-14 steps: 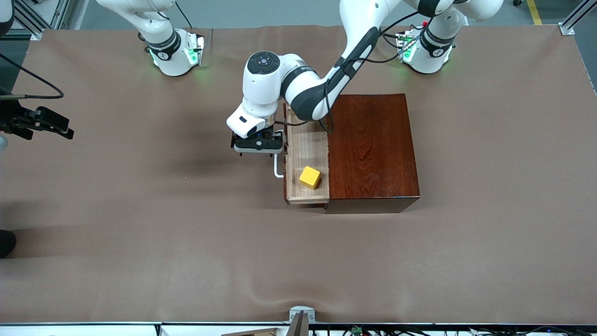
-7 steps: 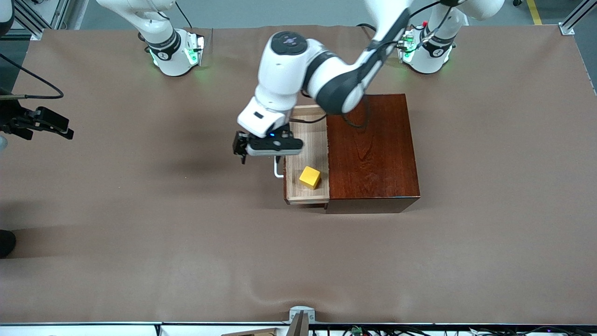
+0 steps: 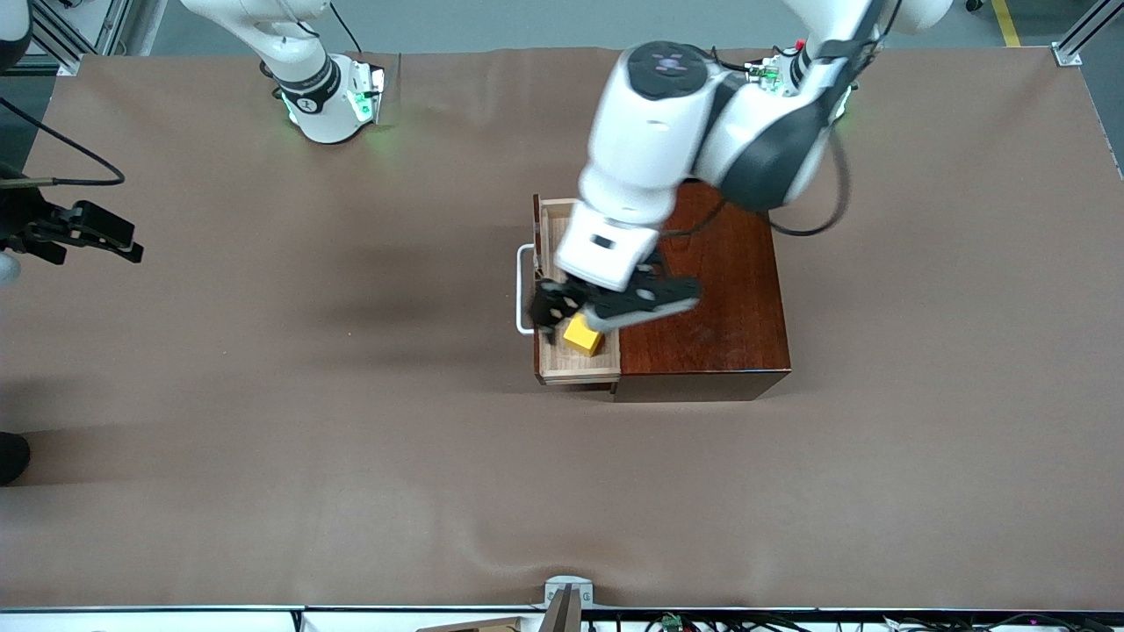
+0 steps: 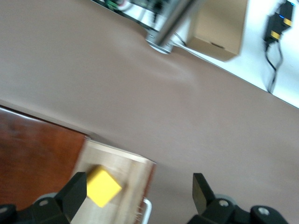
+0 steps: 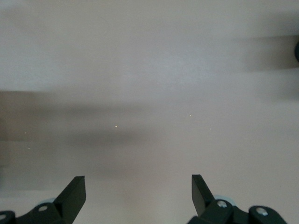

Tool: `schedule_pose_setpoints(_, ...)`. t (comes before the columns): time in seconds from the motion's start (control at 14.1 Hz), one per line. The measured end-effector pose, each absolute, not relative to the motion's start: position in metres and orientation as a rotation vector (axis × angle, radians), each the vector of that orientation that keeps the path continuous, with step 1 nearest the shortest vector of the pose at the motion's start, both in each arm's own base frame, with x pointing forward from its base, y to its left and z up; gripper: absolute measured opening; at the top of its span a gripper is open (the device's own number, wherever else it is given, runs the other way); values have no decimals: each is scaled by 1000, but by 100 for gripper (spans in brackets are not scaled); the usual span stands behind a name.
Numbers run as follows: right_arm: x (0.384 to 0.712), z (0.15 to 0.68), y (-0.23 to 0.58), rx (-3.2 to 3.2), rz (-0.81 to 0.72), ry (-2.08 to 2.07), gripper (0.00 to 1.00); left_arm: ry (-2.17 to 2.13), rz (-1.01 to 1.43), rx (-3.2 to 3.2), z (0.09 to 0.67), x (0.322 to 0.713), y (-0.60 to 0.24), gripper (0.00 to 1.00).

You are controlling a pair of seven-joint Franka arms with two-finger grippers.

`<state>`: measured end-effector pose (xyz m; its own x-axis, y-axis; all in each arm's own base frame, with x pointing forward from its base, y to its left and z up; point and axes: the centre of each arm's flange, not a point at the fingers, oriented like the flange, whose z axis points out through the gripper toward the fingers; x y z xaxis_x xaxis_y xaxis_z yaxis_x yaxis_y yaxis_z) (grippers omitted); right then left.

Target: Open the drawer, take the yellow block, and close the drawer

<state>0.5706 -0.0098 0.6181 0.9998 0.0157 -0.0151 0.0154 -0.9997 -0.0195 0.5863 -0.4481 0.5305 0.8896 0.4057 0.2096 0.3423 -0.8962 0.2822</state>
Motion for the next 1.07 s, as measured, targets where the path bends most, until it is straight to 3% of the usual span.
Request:
schedule_pose_setpoints(0.43,579,598,86,-3121,33,134,100,621,322,2951,534,651,-303,100)
schedule_pose_setpoints(0.78,575,563,207,-3041,24,713,100,491,269,3041,536,660,-224,100)
schedule_pose_setpoints(1.07,563,537,305,-2899,20,1146,100,332,220,3099,536,644,-180,100)
